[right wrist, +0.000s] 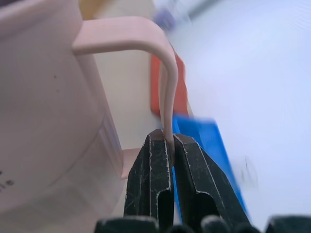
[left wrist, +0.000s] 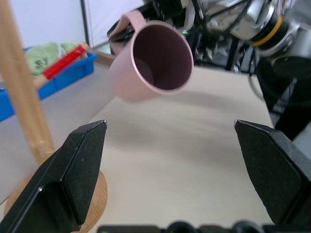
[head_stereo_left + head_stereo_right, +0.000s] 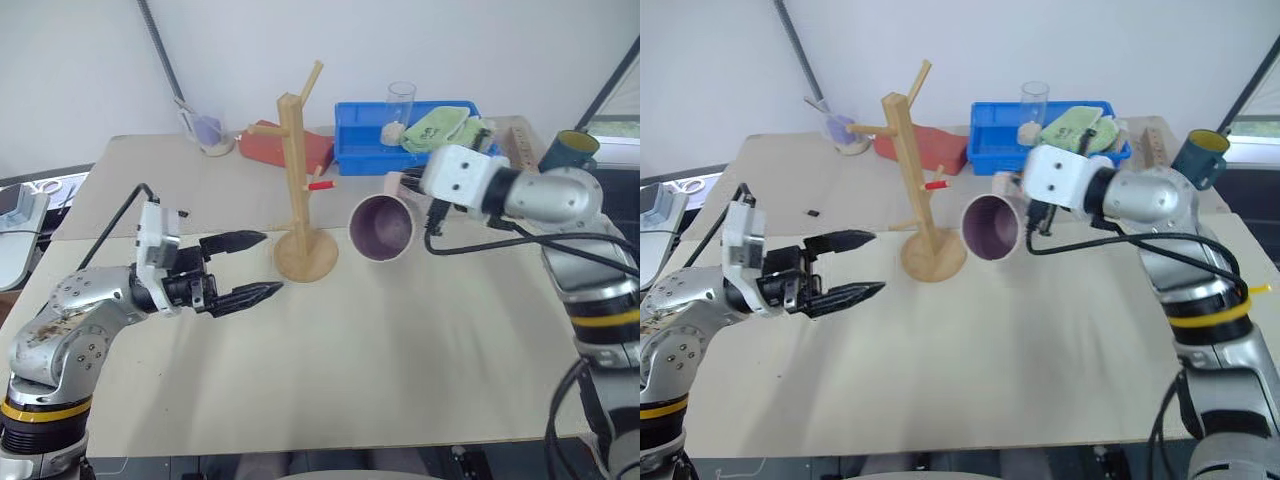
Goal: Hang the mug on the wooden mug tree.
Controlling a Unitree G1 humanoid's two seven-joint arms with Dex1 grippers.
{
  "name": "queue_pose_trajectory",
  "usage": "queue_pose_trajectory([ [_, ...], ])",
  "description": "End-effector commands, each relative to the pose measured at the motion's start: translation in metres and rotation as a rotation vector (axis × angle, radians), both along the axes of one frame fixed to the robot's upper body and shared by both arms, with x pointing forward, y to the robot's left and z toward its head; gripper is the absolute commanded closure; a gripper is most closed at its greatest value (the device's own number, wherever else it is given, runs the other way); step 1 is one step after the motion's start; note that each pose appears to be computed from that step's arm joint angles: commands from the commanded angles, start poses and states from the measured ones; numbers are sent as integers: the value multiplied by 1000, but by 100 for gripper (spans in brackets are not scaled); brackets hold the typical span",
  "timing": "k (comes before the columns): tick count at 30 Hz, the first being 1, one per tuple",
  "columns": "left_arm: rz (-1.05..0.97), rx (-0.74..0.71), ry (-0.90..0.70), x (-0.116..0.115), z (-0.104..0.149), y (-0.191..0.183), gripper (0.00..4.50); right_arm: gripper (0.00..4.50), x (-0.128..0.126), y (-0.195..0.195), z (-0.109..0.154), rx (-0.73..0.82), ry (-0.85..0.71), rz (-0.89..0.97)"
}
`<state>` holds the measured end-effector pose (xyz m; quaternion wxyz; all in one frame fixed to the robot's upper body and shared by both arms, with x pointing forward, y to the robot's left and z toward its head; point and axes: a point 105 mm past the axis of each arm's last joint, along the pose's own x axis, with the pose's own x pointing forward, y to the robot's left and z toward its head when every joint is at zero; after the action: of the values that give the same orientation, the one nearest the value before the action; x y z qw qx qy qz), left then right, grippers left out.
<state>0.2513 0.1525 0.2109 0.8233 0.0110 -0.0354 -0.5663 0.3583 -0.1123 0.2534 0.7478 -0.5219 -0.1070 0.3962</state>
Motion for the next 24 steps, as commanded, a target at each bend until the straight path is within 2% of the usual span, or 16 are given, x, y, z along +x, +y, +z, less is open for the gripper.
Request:
queue_pose_trajectory([
  [1,61,-17,-54,5,15,9,0,445,6,17,17,-51,-46,61],
  [11,86,-55,-85,9,37,-3,0,445,25,44,24,-84,-51,122],
  [23,93,-47,-85,12,32,-8,0,445,29,60,26,-94,-34,160],
  [24,95,-47,-86,13,32,-8,0,408,29,60,27,-91,-42,157],
])
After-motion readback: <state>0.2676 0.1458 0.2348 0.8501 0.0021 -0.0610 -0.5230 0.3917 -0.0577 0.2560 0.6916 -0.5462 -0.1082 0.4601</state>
